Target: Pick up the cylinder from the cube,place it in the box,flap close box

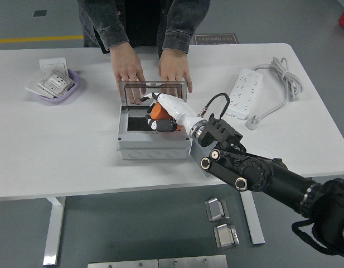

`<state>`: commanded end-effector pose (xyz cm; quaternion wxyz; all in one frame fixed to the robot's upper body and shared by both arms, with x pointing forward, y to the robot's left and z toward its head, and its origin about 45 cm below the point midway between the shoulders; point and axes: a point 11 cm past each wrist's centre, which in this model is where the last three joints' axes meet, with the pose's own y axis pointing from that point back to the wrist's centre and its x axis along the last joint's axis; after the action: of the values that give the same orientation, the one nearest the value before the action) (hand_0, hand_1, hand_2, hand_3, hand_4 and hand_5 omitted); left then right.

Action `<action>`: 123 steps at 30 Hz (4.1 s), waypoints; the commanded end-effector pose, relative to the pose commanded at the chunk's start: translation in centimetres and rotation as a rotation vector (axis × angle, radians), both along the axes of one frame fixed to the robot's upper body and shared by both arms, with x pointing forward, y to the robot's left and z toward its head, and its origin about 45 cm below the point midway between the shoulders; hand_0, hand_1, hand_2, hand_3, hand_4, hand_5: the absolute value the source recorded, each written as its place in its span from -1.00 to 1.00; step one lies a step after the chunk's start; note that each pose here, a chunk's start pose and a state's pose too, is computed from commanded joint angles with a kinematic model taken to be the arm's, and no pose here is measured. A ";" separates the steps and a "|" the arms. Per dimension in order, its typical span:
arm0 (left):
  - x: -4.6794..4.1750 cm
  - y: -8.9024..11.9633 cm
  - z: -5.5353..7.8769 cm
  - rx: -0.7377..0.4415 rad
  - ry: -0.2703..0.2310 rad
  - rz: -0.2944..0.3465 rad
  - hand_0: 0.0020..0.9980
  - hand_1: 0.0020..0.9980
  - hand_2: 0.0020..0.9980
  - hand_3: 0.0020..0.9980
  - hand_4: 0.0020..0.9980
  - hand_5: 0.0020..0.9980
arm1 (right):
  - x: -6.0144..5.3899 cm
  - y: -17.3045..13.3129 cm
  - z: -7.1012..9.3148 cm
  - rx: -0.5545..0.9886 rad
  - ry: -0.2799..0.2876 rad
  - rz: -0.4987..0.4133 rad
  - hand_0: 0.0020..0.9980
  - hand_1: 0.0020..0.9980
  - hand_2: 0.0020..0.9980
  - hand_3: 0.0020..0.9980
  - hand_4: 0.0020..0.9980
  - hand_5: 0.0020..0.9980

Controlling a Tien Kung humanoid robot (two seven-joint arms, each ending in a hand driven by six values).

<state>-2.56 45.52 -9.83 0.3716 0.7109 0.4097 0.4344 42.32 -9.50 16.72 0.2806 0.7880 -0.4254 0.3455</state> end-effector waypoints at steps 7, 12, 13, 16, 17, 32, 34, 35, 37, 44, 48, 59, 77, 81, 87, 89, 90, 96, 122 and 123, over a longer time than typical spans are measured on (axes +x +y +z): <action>0.14 0.1 0.0 0.002 -0.001 -0.005 0.50 0.54 0.48 0.68 0.62 0.09 | 0.1 -0.1 0.0 0.002 -0.004 -0.006 0.04 0.02 0.24 0.59 0.76 -0.47; 0.18 -0.1 0.0 -0.002 0.000 -0.009 0.50 0.54 0.48 0.68 0.61 0.08 | 0.1 -0.3 -0.1 0.003 0.000 -0.011 0.22 0.07 0.25 0.60 0.83 -0.40; 0.16 -0.2 -0.1 -0.003 0.001 -0.010 0.50 0.54 0.48 0.68 0.61 0.08 | 0.1 -0.3 -0.1 0.004 0.000 -0.012 0.22 0.07 0.25 0.60 0.83 -0.40; 0.10 -0.2 -0.1 -0.005 0.003 -0.012 0.50 0.54 0.48 0.68 0.61 0.08 | 0.1 -0.2 0.0 0.012 0.000 -0.012 0.22 0.07 0.25 0.60 0.83 -0.40; 0.08 -0.2 -0.1 -0.006 0.004 -0.013 0.50 0.53 0.48 0.68 0.60 0.06 | 0.1 -0.2 0.1 0.016 -0.001 -0.011 0.25 0.08 0.26 0.61 0.88 -0.35; 0.06 -0.4 -0.2 -0.013 0.010 -0.027 0.49 0.53 0.45 0.65 0.57 0.04 | 0.2 -0.1 0.5 0.046 0.003 -0.005 0.36 0.09 0.25 0.60 0.91 -0.31; -0.05 -0.4 -0.2 -0.013 0.011 -0.026 0.49 0.53 0.42 0.64 0.55 0.03 | -0.2 0.3 0.5 0.054 0.010 0.002 0.49 0.31 0.26 0.59 0.91 -0.29; -0.10 -0.4 -0.2 -0.013 0.011 -0.025 0.49 0.53 0.42 0.64 0.55 0.03 | -0.4 0.5 0.5 0.059 0.014 0.006 0.49 0.31 0.26 0.59 0.91 -0.29; -0.30 -0.5 -0.2 -0.014 0.012 -0.022 0.49 0.53 0.42 0.64 0.55 0.03 | -1.0 1.1 0.5 0.075 0.027 0.018 0.49 0.31 0.26 0.59 0.91 -0.29; -1.31 -0.7 -0.3 -0.014 0.022 -0.005 0.49 0.53 0.42 0.64 0.54 0.02 | -2.9 3.5 2.4 0.150 0.052 0.076 0.47 0.31 0.26 0.58 0.92 -0.28; -1.68 -0.7 -0.3 -0.013 0.027 0.001 0.49 0.53 0.43 0.64 0.53 0.02 | -2.3 3.7 6.3 0.199 -0.007 0.102 0.37 0.26 0.26 0.56 0.92 -0.26; -1.48 -0.7 -0.3 -0.011 0.023 -0.001 0.49 0.52 0.42 0.64 0.53 0.02 | 1.6 2.7 12.5 0.191 -0.120 0.087 0.28 0.22 0.27 0.54 0.92 -0.24; -0.48 -0.4 -0.2 -0.010 0.010 -0.016 0.49 0.52 0.42 0.62 0.53 0.01 | 6.2 -1.4 7.9 0.016 -0.010 -0.029 0.35 0.28 0.32 0.54 0.91 -0.15; -0.51 -0.5 -0.2 -0.010 0.010 -0.017 0.49 0.52 0.42 0.62 0.53 0.01 | 6.4 -2.1 7.4 0.015 0.000 -0.046 0.35 0.28 0.32 0.54 0.91 -0.15; -0.41 -0.5 -0.2 -0.011 0.006 -0.019 0.49 0.52 0.42 0.62 0.53 0.01 | 6.1 -2.5 6.7 0.014 0.004 -0.045 0.37 0.28 0.31 0.54 0.92 -0.13; -0.41 -0.5 -0.2 -0.011 0.005 -0.019 0.49 0.53 0.42 0.61 0.53 0.01 | 5.9 -2.5 6.7 0.013 0.000 -0.040 0.37 0.28 0.31 0.55 0.91 -0.14; -0.42 -0.5 -0.2 -0.011 0.005 -0.018 0.49 0.53 0.42 0.61 0.53 0.01 | 5.8 -2.5 6.7 0.013 -0.003 -0.036 0.37 0.28 0.31 0.55 0.91 -0.14; -0.49 -0.6 -0.3 -0.011 0.004 -0.017 0.49 0.53 0.42 0.61 0.53 0.01 | 5.0 -2.2 6.9 0.013 -0.024 -0.007 0.37 0.27 0.31 0.55 0.91 -0.14; -0.79 -0.7 -0.3 -0.011 0.003 -0.008 0.49 0.53 0.42 0.61 0.53 0.00 | 1.2 -2.2 6.3 -0.028 -0.057 0.096 0.37 0.25 0.32 0.55 0.93 -0.07; -0.81 -0.7 -0.3 -0.011 0.004 -0.007 0.49 0.53 0.42 0.61 0.53 0.00 | 1.0 -2.2 6.2 -0.029 -0.058 0.102 0.37 0.25 0.32 0.55 0.93 -0.07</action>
<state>-3.37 44.83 -10.15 0.3764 0.7111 0.4101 0.4295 43.35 -11.69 22.96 0.2618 0.7942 -0.3874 0.3882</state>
